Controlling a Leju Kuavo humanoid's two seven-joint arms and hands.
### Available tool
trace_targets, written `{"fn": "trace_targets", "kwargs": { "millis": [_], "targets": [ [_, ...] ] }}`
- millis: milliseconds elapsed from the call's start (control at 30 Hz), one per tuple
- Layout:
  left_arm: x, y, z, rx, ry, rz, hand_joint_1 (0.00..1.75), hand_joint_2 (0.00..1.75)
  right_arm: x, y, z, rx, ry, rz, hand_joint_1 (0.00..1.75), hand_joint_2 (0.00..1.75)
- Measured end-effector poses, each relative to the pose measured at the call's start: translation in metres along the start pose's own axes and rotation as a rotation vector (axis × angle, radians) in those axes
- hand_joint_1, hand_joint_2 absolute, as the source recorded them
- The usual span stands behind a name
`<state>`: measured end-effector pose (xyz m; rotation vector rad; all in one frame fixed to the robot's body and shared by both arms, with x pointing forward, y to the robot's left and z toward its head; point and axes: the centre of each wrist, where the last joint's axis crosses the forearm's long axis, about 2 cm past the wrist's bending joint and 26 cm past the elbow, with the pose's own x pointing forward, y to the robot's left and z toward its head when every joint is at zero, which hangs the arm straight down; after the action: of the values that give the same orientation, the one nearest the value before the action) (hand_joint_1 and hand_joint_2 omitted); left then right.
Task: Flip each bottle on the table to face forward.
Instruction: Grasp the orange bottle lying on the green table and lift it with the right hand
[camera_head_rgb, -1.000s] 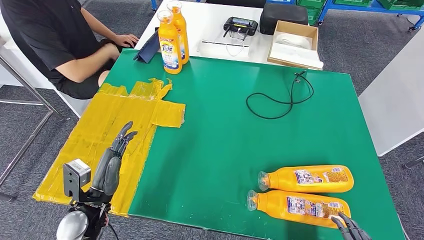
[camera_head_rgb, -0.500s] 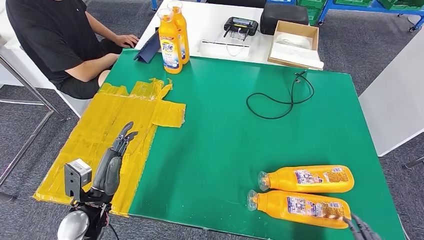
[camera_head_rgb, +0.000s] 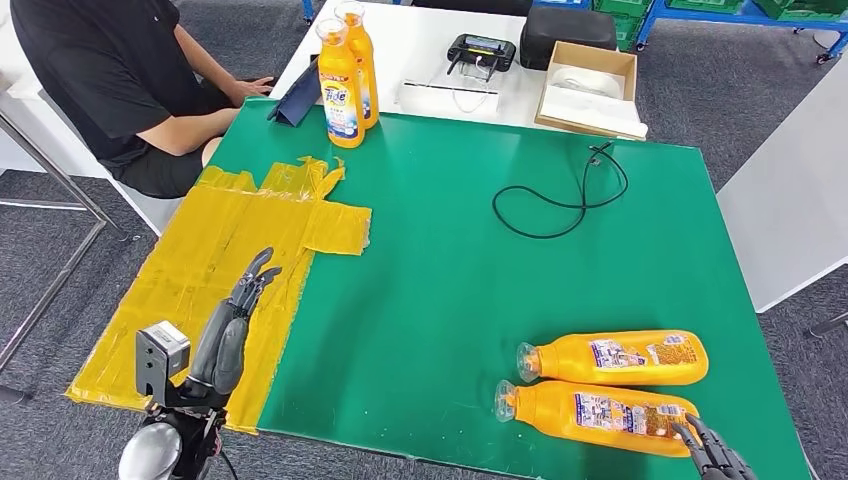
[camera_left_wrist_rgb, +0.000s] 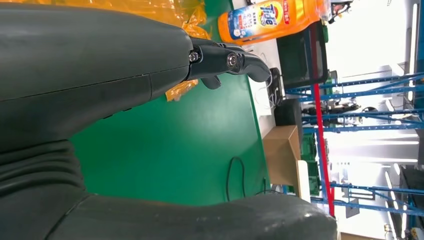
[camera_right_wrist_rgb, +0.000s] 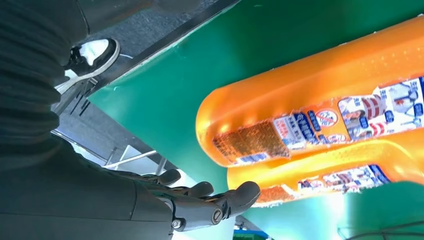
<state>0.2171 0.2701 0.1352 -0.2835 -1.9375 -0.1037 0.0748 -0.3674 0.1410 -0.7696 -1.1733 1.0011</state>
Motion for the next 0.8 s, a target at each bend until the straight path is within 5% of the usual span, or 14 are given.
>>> {"fn": "trace_targets", "kwargs": {
  "millis": [800],
  "targets": [
    [-0.010,-0.007,-0.001,-0.027,0.026,0.008,0.00,0.00,0.030,0.038,-0.029,0.060,-0.049,-0.031,0.00,1.75]
  ]
}}
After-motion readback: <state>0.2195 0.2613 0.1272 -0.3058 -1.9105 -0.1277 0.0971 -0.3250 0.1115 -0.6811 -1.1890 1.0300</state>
